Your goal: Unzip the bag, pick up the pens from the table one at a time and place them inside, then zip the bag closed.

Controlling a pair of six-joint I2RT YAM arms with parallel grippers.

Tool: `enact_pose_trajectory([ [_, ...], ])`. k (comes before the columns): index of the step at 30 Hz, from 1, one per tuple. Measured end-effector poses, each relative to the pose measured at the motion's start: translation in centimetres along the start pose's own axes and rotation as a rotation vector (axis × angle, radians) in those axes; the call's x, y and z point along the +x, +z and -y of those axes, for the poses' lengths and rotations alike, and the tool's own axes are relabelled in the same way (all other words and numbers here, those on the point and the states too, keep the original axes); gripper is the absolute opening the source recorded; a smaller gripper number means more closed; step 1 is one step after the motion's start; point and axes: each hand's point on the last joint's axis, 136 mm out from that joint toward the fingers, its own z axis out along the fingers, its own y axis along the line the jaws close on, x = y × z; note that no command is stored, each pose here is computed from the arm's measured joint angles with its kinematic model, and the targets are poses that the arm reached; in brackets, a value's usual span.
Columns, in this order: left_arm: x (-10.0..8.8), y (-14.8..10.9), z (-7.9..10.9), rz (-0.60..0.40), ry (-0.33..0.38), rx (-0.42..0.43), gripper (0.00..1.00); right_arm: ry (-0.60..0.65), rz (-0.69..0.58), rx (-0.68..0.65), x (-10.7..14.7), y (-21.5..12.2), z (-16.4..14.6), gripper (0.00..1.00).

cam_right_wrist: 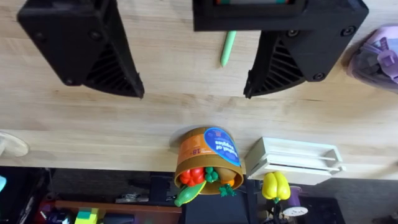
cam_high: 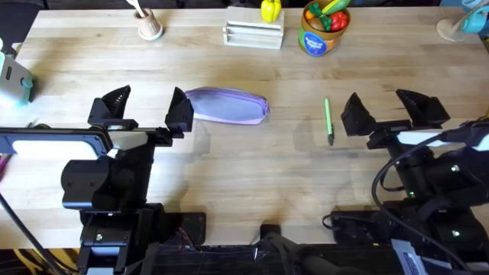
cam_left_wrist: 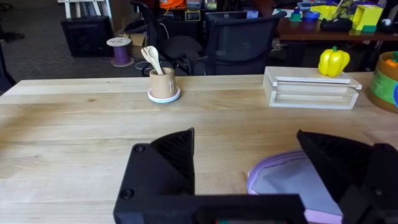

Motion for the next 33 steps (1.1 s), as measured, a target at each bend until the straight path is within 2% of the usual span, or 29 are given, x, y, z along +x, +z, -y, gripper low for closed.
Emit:
enact_pose_trajectory([
  [23, 0.0, 0.0, 0.0, -0.001, 0.0, 0.0, 0.994, 0.007, -0.016, -0.01, 0.2, -0.1, -0.2, 0.996],
  [27, 0.7, -0.2, 0.0, -0.051, 0.0, 0.001, 0.992, 0.039, -0.079, -0.019, 0.6, -0.6, -0.4, 0.996],
  [30, -0.3, -0.7, 0.4, -0.089, 0.009, 0.024, 0.992, 0.057, -0.188, -0.028, 1.6, -1.5, -0.6, 0.995],
  [33, -2.8, -1.5, 1.2, -0.122, 0.036, 0.07, 0.992, 0.07, -0.257, -0.043, 0.6, -2.6, -0.9, 0.995],
])
